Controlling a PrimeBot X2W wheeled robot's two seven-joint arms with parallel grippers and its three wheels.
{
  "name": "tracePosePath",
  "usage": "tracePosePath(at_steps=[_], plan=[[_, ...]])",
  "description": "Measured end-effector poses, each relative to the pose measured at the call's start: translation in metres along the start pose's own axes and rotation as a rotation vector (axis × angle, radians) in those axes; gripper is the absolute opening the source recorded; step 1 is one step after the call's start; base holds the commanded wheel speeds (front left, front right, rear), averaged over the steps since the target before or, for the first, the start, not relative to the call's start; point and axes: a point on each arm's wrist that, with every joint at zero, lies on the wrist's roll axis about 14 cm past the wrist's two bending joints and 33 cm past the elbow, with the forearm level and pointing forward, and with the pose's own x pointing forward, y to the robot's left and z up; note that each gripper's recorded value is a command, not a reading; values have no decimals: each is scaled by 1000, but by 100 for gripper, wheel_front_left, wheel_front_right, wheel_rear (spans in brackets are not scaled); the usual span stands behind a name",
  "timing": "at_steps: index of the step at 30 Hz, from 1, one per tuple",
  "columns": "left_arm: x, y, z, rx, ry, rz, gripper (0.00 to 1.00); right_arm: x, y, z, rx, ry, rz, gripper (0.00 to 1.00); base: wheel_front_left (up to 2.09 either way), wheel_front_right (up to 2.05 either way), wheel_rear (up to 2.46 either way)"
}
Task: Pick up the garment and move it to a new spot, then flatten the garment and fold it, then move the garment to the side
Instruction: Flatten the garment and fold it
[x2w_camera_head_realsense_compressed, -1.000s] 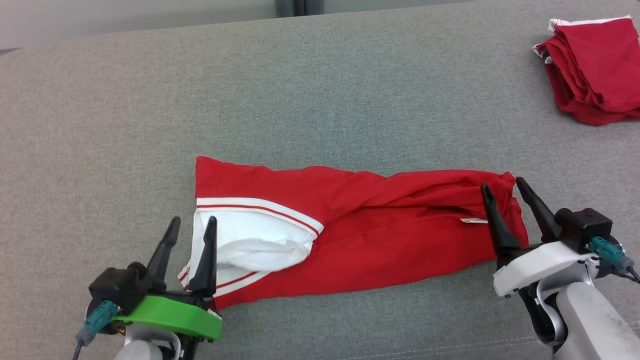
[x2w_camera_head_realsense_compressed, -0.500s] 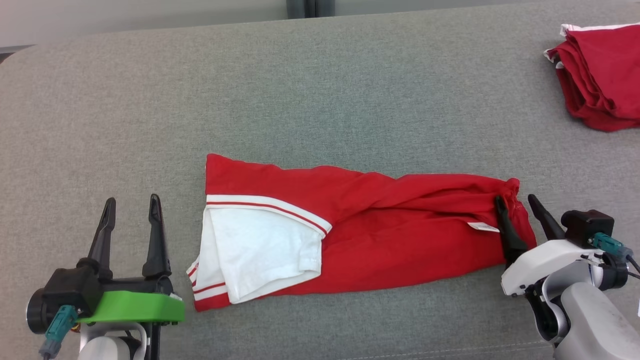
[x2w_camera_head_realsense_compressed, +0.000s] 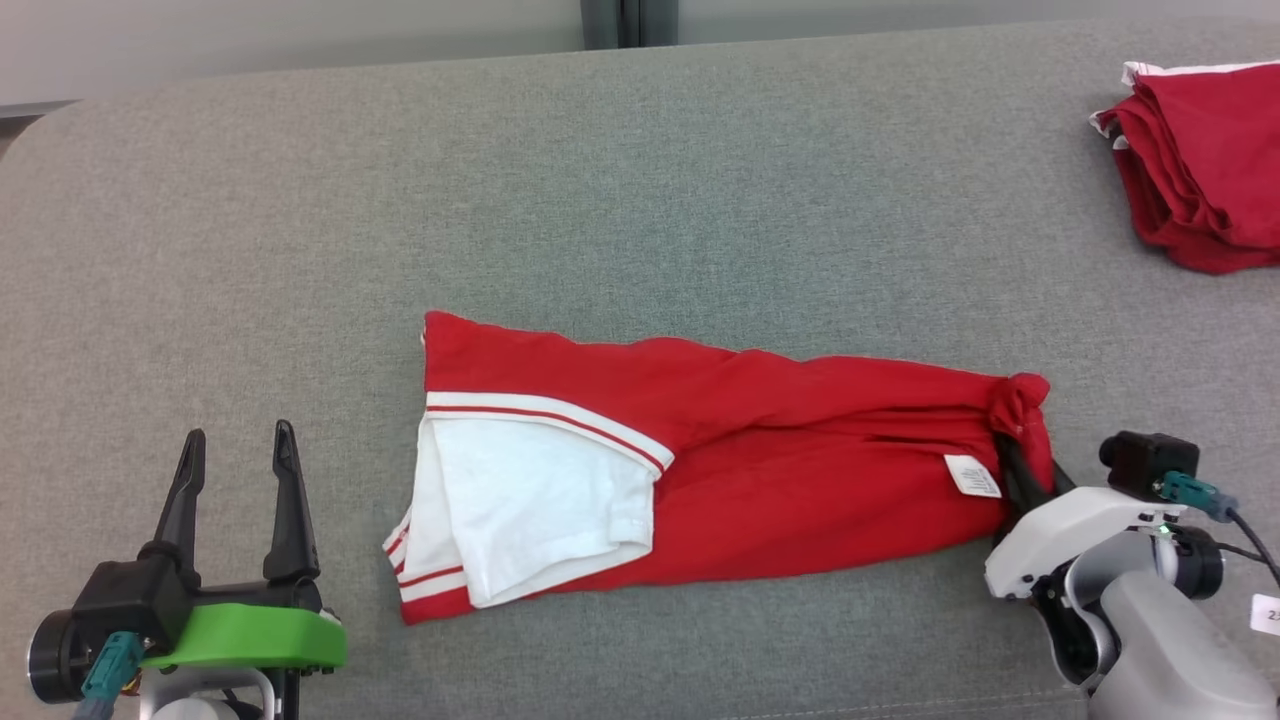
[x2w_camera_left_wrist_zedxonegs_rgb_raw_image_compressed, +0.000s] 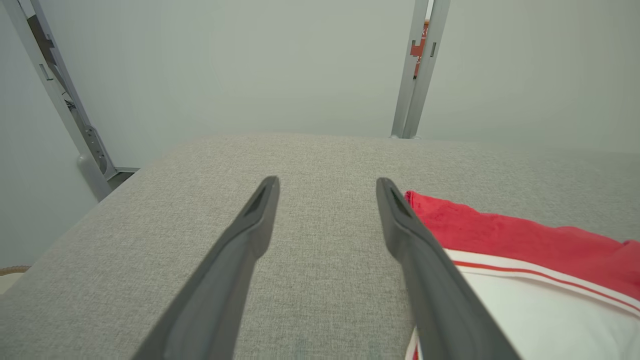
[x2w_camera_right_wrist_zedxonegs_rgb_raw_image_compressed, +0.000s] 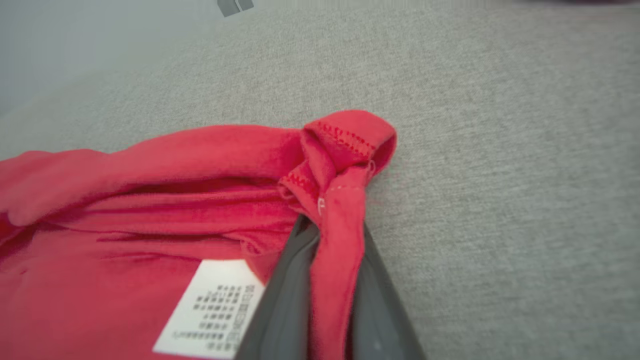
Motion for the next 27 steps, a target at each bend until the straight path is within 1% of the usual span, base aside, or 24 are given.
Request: tracePosePath(at_steps=[4,9,11,14,17,20,27], plan=[[-1,0,3,-1,-9,1,100,-5,-30,19,-32,-35,-58,0,0,0,0],[-2,0,8,-1,-23,-1,100,-20,-86,55,-98,-90,-172,0,0,0,0],[-3,0,9,-1,-26,-1,100,-23,-94,62,-118,-100,-186,0,0,0,0],[-6,2,10,-1,-27,5,100,-25,-92,70,-132,-121,-178,0,0,0,0],[-8,2,11,-2,-29,5,100,-24,-78,81,-145,-156,-137,0,0,0,0],[-8,1,13,-4,-34,1,100,-20,-51,86,-154,-185,-67,0,0,0,0],[-14,1,13,-9,-35,4,100,-11,46,86,-134,-219,172,0,0,0,0]])
